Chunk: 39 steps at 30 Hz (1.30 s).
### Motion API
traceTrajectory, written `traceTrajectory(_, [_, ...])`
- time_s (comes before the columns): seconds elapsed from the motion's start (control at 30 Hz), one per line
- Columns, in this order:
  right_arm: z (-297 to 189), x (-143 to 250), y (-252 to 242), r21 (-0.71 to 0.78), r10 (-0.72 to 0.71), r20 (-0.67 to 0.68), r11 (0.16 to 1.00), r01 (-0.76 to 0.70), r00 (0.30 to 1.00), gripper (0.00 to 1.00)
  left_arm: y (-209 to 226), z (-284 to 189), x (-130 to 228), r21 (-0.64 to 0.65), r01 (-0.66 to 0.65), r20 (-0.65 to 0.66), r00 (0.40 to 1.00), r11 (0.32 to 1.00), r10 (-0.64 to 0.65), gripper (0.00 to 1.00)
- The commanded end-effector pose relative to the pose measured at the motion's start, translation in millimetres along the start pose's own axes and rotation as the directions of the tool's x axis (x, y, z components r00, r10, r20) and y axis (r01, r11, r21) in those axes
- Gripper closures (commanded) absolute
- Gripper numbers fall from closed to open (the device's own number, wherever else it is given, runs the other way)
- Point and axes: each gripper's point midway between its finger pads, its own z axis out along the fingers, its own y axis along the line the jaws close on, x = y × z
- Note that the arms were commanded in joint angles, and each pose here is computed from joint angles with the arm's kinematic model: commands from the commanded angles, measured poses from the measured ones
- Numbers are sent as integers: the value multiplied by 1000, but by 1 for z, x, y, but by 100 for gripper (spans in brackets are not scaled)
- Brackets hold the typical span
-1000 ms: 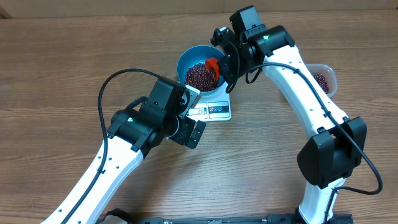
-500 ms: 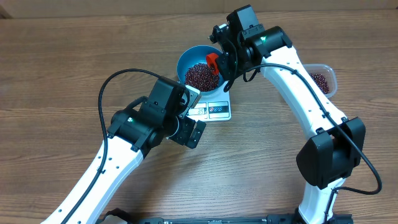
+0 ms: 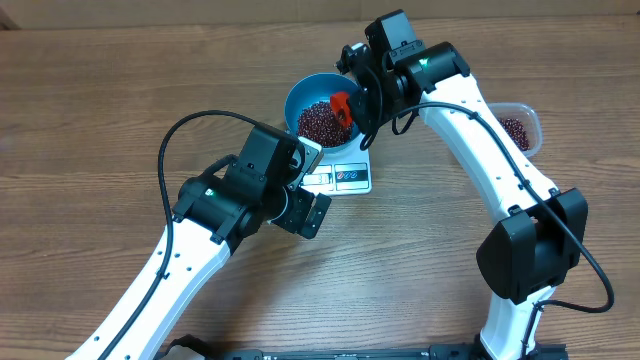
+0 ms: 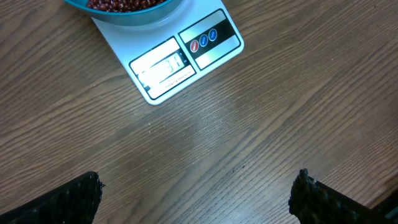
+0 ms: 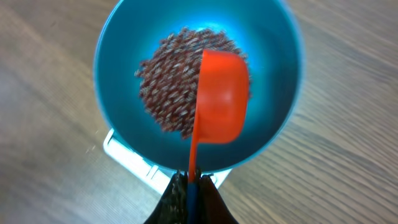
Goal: Scoop item into bowl and weigh 150g on scale
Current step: 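Hold the scoop inverted over the bowl, shaking out remaining beans, then move the empty scoop with the right gripper back to the bean tub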
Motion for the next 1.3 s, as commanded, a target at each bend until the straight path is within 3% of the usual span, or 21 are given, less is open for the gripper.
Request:
traceTrajectory(0.0, [-24,-17,20,-34,-119,83,992,122,989,96,-4,-1,-1,16,-6,6,1000,1000,6,0])
traceTrajectory(0.2, [-27,-20,19,-22,-124,97,992,126,988,96,-4,-1,-1,16,-6,6,1000,1000,6,0])
traceTrajectory(0.5, [-70,-38,17,67,-158,207,987,147,966,96,-4,-1,-1,16,-6,6,1000,1000,6,0])
traceTrajectory(1.0, [-70,-37,20,263,-240,134,944,199,962,97,-4,-1,-1,16,-6,6,1000,1000,6,0])
traceTrajectory(1.27, [-70,-41,25,285,-229,148,941,180,962,96,-4,-1,-1,16,-6,6,1000,1000,6,1])
